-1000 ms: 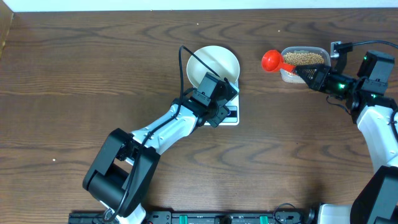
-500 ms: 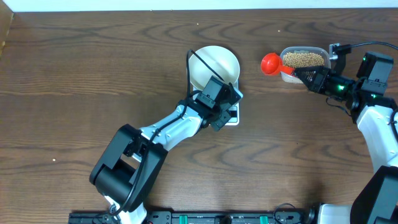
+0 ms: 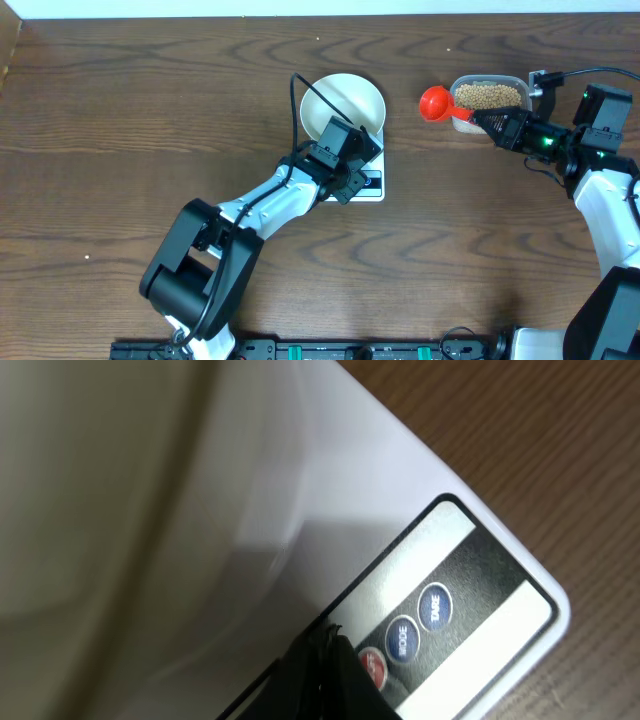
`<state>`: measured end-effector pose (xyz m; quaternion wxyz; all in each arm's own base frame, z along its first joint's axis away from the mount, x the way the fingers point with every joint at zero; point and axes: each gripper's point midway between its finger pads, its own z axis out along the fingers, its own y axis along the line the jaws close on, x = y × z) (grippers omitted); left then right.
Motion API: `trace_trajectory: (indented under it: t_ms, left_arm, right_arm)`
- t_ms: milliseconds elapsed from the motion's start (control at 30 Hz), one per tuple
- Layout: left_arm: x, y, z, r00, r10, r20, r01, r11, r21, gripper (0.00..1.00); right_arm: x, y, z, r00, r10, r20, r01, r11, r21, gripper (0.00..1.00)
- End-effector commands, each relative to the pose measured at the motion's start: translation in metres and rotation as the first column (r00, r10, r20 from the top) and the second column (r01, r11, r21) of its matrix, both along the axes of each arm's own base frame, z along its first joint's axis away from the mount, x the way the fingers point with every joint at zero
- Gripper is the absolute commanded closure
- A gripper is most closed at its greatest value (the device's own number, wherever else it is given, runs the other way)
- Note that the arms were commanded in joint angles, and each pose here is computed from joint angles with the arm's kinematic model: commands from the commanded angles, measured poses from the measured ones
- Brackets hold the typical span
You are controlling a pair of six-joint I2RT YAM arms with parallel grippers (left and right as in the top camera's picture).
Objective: Scoop item into bowl and weigh 50g on scale
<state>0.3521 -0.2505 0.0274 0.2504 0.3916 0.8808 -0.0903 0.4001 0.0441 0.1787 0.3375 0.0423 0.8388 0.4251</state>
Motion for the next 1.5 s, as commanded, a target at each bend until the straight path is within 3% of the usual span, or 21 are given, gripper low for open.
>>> trace_trajectory:
  t_ms: [0, 500, 667, 833, 1100, 1267, 1367, 1467]
  left_arm:
    - [0.004, 0.005, 0.022, 0.999, 0.006, 0.051, -0.006, 1.0, -0.007, 0.93]
    - [-0.015, 0.017, 0.123, 0.985, 0.107, 0.139, -0.085, 0.985, -0.151, 0.93]
    - [-0.012, 0.036, 0.138, 0.963, 0.197, 0.185, -0.175, 0.976, -0.129, 0.93]
    - [0.019, 0.059, 0.156, 0.881, 0.341, 0.329, -0.318, 0.94, -0.123, 0.93]
    - [0.087, 0.106, 0.208, 0.692, 0.535, 0.485, -0.422, 0.845, -0.33, 0.93]
    - [0.114, 0.154, 0.206, 0.607, 0.617, 0.5, -0.505, 0.786, -0.357, 0.93]
    - [0.119, 0.175, 0.197, 0.588, 0.643, 0.49, -0.547, 0.763, -0.344, 0.93]
    - [0.117, 0.181, 0.189, 0.563, 0.72, 0.406, -0.599, 0.694, -0.4, 0.93]
  right_arm:
    - [0.001, -0.002, 0.009, 0.999, 0.004, 0.034, -0.004, 1.0, -0.011, 0.99]
    - [0.001, -0.001, 0.01, 0.999, 0.01, 0.035, -0.01, 1.0, -0.006, 0.99]
    - [0.001, -0.001, 0.01, 0.999, 0.009, 0.035, -0.009, 1.0, -0.007, 0.99]
    - [0.003, -0.006, 0.007, 0.999, -0.014, 0.033, 0.014, 0.999, -0.028, 0.99]
    - [0.016, -0.01, 0.021, 0.993, -0.034, 0.114, 0.038, 0.999, -0.036, 0.99]
    - [0.031, -0.021, 0.045, 0.975, -0.083, 0.206, 0.087, 0.996, -0.01, 0.99]
    - [0.034, -0.037, 0.05, 0.971, -0.143, 0.192, 0.14, 0.99, 0.03, 0.99]
    - [0.031, -0.053, 0.05, 0.971, -0.186, 0.152, 0.176, 0.981, 0.075, 0.99]
